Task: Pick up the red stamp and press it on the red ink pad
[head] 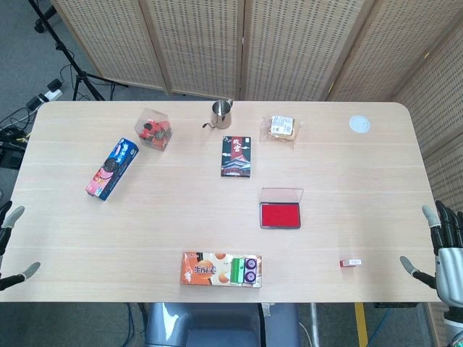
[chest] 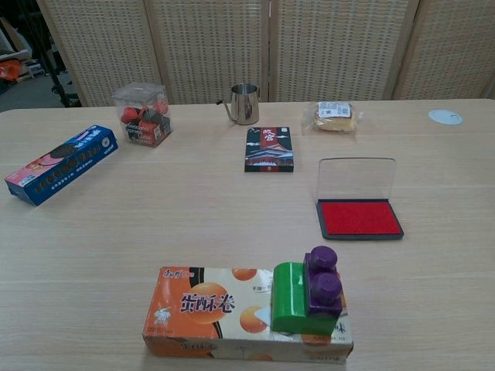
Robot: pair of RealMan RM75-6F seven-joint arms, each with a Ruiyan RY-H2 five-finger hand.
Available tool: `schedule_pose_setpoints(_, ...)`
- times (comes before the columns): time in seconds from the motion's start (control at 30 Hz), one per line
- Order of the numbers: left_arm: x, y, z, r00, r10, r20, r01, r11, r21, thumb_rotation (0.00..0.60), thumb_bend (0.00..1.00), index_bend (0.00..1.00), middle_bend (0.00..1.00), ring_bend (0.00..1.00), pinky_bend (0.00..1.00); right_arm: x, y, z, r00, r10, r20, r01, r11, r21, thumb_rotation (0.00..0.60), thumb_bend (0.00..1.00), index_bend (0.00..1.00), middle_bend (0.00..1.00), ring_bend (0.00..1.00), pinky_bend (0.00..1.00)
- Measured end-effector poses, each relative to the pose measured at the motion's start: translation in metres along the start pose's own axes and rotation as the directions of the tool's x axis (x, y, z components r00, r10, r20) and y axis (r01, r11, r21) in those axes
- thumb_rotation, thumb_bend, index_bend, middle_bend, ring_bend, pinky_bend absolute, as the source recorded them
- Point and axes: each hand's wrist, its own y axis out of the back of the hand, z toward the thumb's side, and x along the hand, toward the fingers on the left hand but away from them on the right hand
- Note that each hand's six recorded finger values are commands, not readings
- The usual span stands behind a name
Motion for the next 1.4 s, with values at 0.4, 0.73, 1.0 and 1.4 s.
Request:
schedule_pose_setpoints(0.4, 0.003, -0.002, -0.002, 1.0, -0.011, -0.011, 0.011, 1.0, 0.002, 0.6, 0.0, 0.0, 0.0, 0.0, 0.0, -0.003, -0.003, 0.0, 1.0, 0.009, -0.006, -0.009, 1.0, -0.003, 0.6, 0.0, 0.0, 0.0, 0.0, 0.0)
schedule_pose_setpoints(0.73, 0.002, 0.003, -0.005, 1.0, 0.006, -0.023, -0.007, 1.0, -0.007, 0.6, 0.0, 0.0, 0.0, 0.0, 0.0, -0.004, -0.013, -0.002, 0.991, 0.013, -0.135, -0.014, 1.0, -0.008, 0.6, 0.0, 0.0, 0.81, 0.86, 0.94)
schedule_pose_setpoints(1.0, 0.003, 0.001, -0.006, 0.999, 0.003, -0.035, -0.003, 1.0, 0.005, 0.6, 0.0, 0.0, 0.0, 0.0, 0.0, 0.01, -0.055, 0.014, 0.94, 0.201, -0.277, -0.194, 0.98, 0.052, 0.6, 0.0, 0.0, 0.92, 1.0, 1.0)
schedule_pose_setpoints(1.4, 0.006, -0.002, -0.005, 1.0, -0.001, -0.025, 0.002, 1.0, 0.031, 0.6, 0.0, 0.0, 0.0, 0.0, 0.0, 0.005, -0.09, 0.038, 0.862, 0.349, -0.368, -0.316, 0.937, 0.15, 0.6, 0.0, 0.17, 0.94, 1.0, 1.0)
